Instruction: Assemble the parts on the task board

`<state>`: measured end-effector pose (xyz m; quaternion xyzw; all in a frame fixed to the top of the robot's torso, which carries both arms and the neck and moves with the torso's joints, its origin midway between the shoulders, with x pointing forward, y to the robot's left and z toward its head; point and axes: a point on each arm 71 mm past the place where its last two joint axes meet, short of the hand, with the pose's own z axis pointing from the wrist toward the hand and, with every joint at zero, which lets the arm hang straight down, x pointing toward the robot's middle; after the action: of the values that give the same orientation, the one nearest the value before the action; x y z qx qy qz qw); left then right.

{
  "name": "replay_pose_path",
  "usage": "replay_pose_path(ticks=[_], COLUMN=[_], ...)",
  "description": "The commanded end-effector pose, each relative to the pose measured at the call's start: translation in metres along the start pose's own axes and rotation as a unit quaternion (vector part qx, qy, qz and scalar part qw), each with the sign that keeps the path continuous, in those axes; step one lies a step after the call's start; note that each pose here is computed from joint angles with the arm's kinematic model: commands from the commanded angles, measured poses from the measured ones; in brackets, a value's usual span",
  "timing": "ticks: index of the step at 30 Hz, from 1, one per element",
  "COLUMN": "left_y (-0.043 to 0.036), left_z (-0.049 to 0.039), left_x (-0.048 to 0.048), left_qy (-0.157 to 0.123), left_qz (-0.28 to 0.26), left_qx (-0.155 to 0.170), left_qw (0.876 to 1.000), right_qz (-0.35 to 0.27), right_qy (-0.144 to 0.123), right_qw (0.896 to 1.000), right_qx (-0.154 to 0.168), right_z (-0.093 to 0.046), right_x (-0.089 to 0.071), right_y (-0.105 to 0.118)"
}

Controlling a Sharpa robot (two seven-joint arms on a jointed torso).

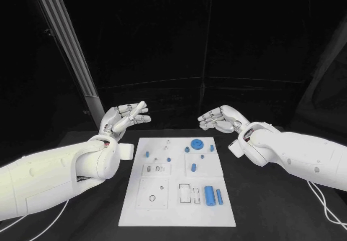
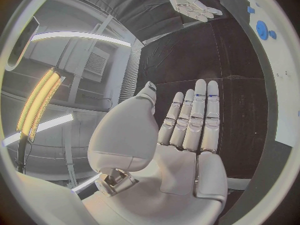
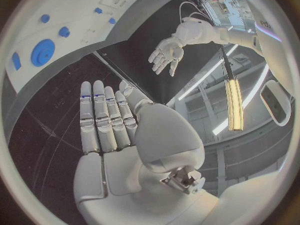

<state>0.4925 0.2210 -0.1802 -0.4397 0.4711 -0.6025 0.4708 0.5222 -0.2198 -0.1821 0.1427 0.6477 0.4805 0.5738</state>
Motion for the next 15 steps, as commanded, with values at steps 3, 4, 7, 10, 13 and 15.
replay_pose_path(ticks=[3,4,7,10,13,15], left_y=[-0.0059,-0.0065,-0.0082,-0.0088,-0.0081,-0.0072], left_z=[-0.0087,-0.0105,-0.0162,-0.0197,-0.0225,-0.0237], left_x=[0.0095,0.011,0.017,0.0218,0.0267,0.029], left_qy=[0.045,0.049,0.062,0.069,0.077,0.081], left_qz=[-0.01,-0.013,-0.023,-0.033,-0.041,-0.044], left_qx=[0.006,0.005,-0.002,-0.008,-0.014,-0.017], left_qw=[0.999,0.999,0.998,0.997,0.996,0.996], right_qz=[-0.181,-0.202,-0.265,-0.3,-0.33,-0.342], right_qy=[0.075,0.081,0.097,0.101,0.103,0.107], right_qw=[0.981,0.976,0.959,0.948,0.938,0.934], right_qx=[0.016,0.019,0.024,0.02,0.013,0.009], right_z=[0.012,0.015,0.022,0.027,0.033,0.035], right_x=[0.004,0.004,0.006,0.01,0.015,0.018], right_y=[0.005,0.006,0.01,0.013,0.018,0.02])
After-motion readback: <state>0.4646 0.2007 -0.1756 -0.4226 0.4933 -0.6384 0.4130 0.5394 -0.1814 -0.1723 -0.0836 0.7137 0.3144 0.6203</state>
